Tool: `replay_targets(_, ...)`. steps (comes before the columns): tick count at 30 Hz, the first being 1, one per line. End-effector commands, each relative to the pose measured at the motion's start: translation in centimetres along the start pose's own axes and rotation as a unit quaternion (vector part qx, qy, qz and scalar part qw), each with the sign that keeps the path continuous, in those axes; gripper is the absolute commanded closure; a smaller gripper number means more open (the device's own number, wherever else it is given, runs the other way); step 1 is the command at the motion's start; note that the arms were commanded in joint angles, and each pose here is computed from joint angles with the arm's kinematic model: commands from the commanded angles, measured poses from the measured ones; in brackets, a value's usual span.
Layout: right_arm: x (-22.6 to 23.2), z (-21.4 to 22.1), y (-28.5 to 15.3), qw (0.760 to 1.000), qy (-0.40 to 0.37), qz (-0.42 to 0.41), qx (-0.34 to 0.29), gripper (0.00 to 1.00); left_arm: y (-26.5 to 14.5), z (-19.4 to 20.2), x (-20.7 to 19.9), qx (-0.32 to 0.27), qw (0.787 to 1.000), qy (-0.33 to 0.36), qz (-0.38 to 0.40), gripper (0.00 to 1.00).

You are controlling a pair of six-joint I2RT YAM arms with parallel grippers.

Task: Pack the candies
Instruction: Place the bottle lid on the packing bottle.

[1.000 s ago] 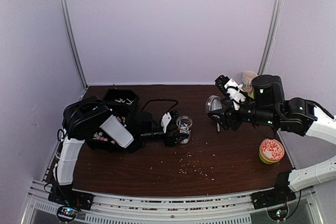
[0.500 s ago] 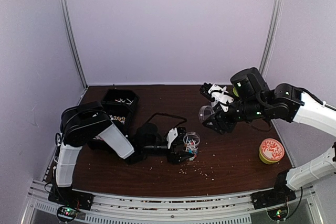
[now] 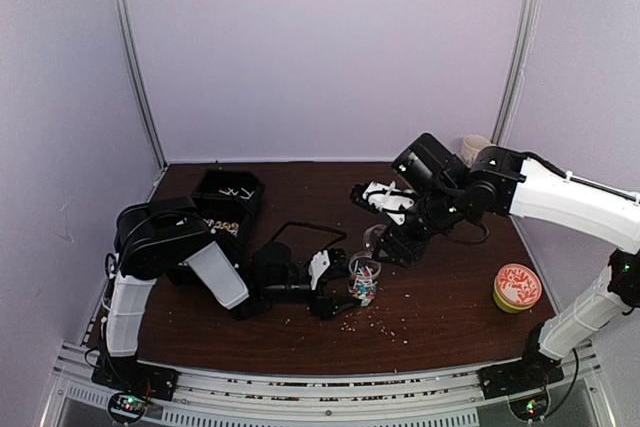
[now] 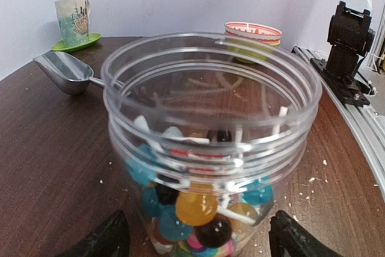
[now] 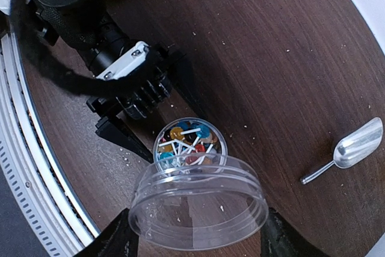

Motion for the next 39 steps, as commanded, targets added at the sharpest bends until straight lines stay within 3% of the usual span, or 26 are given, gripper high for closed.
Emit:
replay_targets(1, 0.0, 0.1, 0.6, 0.999, -0.013, -0.016, 0.046, 0.35, 0.0, -1.7, 0.1, -0.044, 0.999, 0.020, -0.003, 0.18)
replay_targets(11, 0.3, -0.5, 2.7, 0.993, -0.026, -0.042, 0.109, 0.35, 0.6, -1.6, 0.3, -0.056, 0.998, 0.025, 0.004, 0.22)
replay_targets(19, 0.0, -0.6, 5.0, 0.988, -0.027, -0.040, 0.147, 0.34, 0.3, -1.5, 0.2, -0.067, 0.997, 0.029, 0.003, 0.30)
replay_targets(39, -0.6, -1.2, 7.4, 0.986, -0.028, -0.024, 0.163, 0.29, 0.2, -1.3, 0.0, -0.071, 0.997, 0.030, 0.012, 0.39)
Point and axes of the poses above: each gripper's point midway between its finger pads, its own y axis out along the fingers, its own x axis along the line the jaws close on, z = x × y, the point moved 5 cm from there along -y, back along the fingers, and after that the axes turned 8 degrees about -y, right-handed, at the moved point
